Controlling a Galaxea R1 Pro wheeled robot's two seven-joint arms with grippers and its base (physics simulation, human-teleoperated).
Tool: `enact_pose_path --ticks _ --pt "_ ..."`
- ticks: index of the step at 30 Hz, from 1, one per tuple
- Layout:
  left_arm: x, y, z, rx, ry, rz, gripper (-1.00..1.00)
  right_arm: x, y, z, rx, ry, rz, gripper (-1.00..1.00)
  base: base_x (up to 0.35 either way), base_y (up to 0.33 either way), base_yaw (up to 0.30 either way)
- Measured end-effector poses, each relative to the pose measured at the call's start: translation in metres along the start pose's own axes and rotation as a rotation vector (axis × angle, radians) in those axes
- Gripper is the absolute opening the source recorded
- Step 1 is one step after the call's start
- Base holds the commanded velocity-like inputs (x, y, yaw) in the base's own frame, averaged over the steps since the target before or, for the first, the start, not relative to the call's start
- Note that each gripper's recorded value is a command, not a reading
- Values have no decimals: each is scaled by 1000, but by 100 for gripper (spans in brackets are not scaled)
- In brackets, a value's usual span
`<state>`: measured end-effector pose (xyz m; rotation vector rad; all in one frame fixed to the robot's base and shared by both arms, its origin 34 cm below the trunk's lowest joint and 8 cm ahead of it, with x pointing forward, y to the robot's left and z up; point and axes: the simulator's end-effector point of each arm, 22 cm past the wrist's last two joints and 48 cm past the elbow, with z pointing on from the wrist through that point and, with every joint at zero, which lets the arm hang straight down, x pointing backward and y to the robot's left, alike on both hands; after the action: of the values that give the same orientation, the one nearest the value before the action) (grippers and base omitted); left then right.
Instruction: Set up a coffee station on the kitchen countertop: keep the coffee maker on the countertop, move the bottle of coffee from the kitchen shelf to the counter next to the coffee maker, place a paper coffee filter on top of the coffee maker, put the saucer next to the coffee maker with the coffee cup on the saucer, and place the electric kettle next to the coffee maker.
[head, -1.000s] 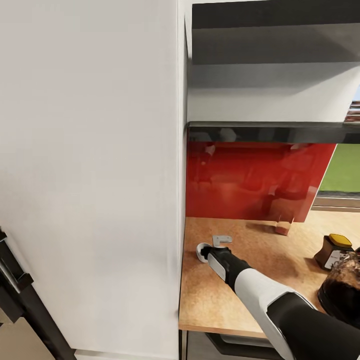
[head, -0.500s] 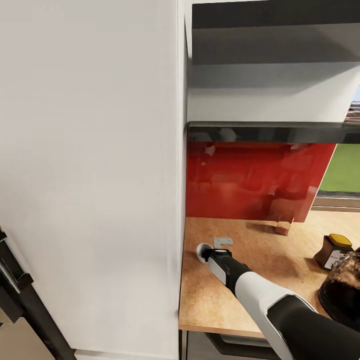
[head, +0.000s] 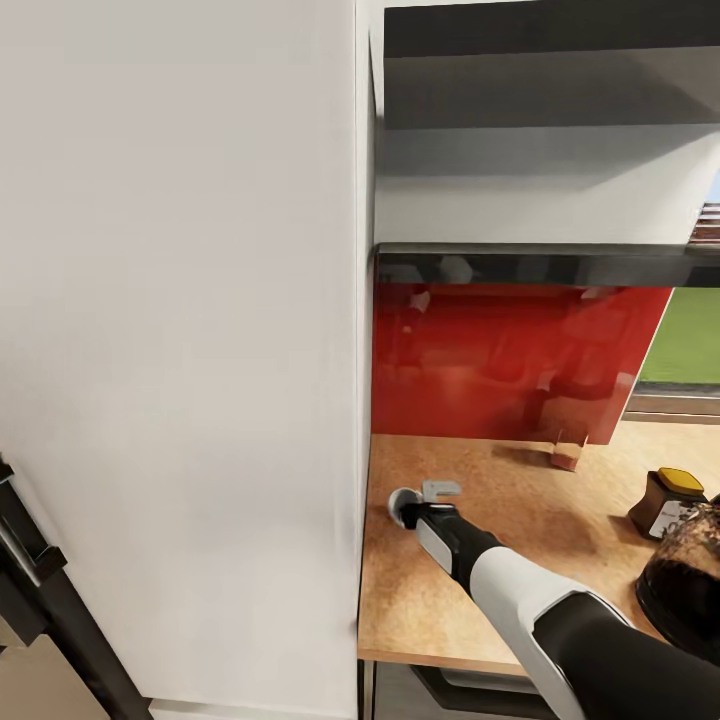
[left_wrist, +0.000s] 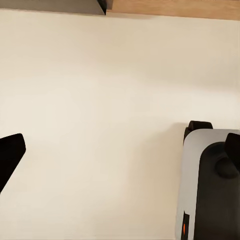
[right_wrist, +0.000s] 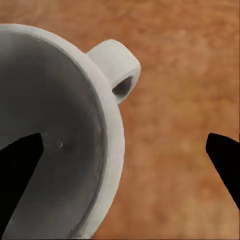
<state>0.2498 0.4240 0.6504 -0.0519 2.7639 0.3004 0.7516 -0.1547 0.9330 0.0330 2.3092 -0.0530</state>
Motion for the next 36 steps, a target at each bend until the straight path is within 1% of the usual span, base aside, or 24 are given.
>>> enact_pose_path --ticks 4,7,31,34,36 --pt "0 0 0 0 0 0 100 -1 3 -1 -10 -3 -6 -100 0 0 0" --pt "0 0 0 0 -1 0 100 -4 1 -1 -3 -12 -31 -100 0 0 0" --pt "0 1 0 -1 1 3 100 -4 4 -1 -13 -7 4 -100 0 0 0" --pt "0 1 0 0 1 3 100 -8 5 -1 -16 -14 8 -100 0 0 0" --pt "1 1 0 0 3 3 100 -19 8 -4 -25 -38 12 -100 0 0 0"
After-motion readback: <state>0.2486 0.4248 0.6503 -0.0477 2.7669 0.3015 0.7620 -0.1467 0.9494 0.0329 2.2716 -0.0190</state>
